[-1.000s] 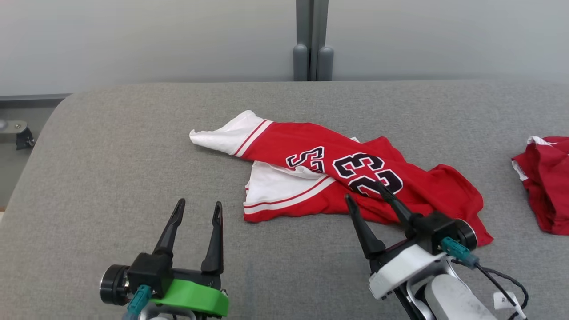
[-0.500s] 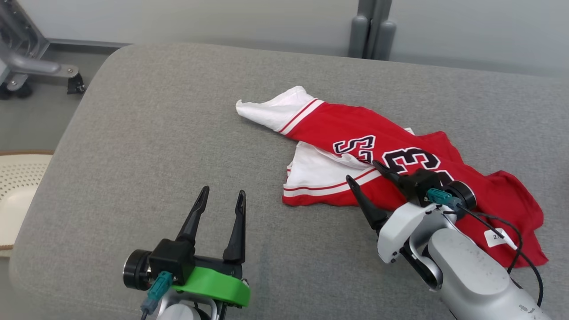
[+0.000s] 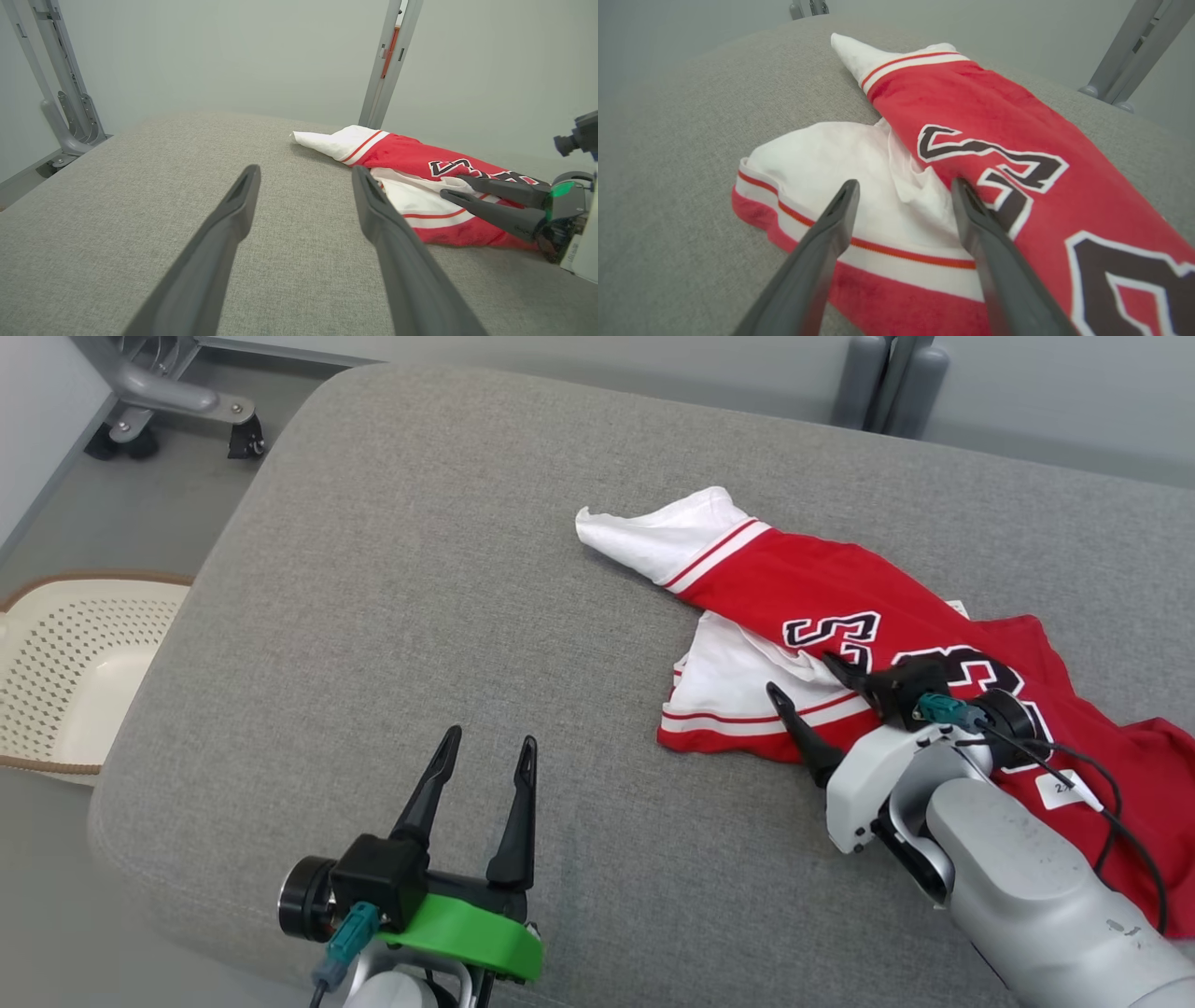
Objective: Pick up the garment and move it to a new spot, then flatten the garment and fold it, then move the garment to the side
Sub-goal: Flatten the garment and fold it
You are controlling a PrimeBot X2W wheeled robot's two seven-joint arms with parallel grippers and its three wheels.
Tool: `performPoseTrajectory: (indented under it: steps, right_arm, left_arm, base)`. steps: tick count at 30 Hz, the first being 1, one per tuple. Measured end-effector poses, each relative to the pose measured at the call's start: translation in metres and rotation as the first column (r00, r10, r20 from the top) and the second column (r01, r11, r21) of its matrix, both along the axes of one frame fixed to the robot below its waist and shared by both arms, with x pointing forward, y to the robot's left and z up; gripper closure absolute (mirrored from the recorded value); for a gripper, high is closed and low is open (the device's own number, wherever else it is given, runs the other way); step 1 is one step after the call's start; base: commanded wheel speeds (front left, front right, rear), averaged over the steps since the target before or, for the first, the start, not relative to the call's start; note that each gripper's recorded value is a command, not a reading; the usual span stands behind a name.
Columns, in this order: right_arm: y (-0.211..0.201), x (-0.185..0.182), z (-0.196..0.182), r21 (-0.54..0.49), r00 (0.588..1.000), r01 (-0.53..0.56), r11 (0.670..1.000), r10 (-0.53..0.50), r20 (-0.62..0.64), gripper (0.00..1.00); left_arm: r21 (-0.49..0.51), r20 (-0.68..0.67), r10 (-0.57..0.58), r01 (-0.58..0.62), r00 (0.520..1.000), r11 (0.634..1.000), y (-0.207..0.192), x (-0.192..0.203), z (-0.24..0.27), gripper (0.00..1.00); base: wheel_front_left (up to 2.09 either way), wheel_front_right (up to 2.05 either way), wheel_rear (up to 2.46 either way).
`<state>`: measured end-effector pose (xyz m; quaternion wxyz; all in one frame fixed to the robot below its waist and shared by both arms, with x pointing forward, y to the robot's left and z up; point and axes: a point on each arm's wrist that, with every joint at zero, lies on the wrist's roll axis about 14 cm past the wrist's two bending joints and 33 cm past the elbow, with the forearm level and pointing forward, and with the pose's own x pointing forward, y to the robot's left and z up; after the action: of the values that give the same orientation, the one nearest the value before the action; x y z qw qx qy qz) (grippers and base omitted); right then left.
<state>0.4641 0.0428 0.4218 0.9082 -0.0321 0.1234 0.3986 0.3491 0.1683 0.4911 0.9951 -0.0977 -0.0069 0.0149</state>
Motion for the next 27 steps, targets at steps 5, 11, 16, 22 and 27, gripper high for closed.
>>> performPoseTrajectory:
  steps: [5,11,16,22,27]
  right_arm:
    - [-0.002,0.012,-0.007,-0.026,1.000,0.007,1.000,-0.007,-0.004,0.00]
    - [0.005,0.008,-0.012,-0.025,1.000,-0.009,1.000,0.009,-0.030,1.00]
    - [0.021,-0.002,0.005,0.026,0.999,-0.043,0.999,0.044,-0.014,1.00]
    - [0.048,-0.034,0.044,0.156,0.992,-0.123,0.980,0.121,0.025,1.00]
    - [0.079,-0.114,0.050,0.194,0.945,-0.320,0.927,0.327,-0.003,1.00]
  left_arm:
    - [-0.007,-0.015,0.010,-0.010,1.000,1.000,0.001,0.000,-0.004,0.00]
    - [-0.006,-0.018,0.014,-0.014,1.000,1.000,0.001,0.000,-0.004,0.00]
    - [-0.003,-0.014,0.023,-0.023,1.000,1.000,0.005,-0.002,-0.003,0.00]
    - [0.004,0.007,0.050,-0.050,0.999,0.999,0.015,-0.006,0.002,0.00]
    - [0.003,0.030,0.050,-0.050,0.998,0.999,0.017,-0.010,0.008,0.00]
  base:
    - [0.00,0.00,0.00]
    - [0.00,0.00,0.00]
    - [0.00,0.00,0.00]
    - [0.00,0.00,0.00]
    - [0.00,0.00,0.00]
